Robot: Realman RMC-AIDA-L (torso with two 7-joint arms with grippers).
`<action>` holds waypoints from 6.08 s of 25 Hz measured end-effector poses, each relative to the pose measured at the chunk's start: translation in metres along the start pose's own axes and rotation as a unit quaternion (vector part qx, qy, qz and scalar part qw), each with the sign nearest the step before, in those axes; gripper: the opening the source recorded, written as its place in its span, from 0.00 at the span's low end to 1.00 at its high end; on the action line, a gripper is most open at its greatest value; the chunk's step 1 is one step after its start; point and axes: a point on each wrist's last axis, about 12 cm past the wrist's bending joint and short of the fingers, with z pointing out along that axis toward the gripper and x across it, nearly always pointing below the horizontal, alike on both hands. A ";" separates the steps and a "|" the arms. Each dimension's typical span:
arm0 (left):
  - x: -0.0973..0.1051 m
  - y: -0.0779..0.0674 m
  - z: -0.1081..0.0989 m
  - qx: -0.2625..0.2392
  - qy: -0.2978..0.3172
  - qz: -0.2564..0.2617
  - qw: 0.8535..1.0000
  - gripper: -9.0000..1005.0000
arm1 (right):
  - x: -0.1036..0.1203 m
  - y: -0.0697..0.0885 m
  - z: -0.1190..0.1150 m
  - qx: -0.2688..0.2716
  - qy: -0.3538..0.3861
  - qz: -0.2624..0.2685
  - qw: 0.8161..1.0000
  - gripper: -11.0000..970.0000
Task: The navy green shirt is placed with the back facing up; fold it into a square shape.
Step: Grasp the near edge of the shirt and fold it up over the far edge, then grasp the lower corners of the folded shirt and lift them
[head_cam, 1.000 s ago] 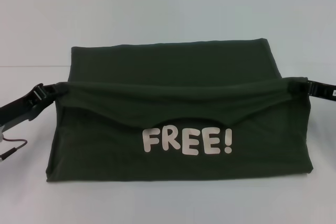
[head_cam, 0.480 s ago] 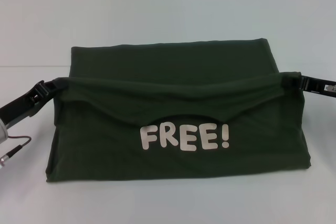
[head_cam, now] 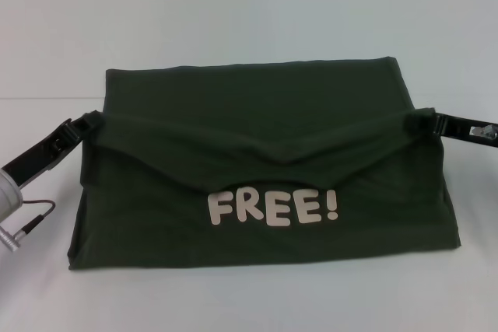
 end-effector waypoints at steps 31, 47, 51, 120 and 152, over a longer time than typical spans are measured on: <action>-0.037 0.016 -0.065 -0.021 0.274 0.020 0.961 0.72 | 0.034 -0.041 -0.067 -0.054 0.040 0.053 0.996 0.97; -0.029 0.019 -0.040 -0.062 0.299 0.120 0.945 0.73 | 0.037 -0.037 -0.061 -0.057 0.046 0.048 0.996 0.96; -0.021 0.016 -0.037 -0.054 0.306 0.128 0.942 0.73 | 0.037 -0.037 -0.060 -0.054 0.045 0.049 0.996 0.96; -0.020 0.009 -0.026 -0.060 0.347 0.155 0.923 0.05 | -0.046 -0.023 -0.090 0.044 0.225 0.092 0.969 0.90; -0.021 0.009 -0.026 -0.059 0.348 0.159 0.922 0.05 | 0.006 0.006 -0.023 0.048 0.284 0.047 0.956 0.89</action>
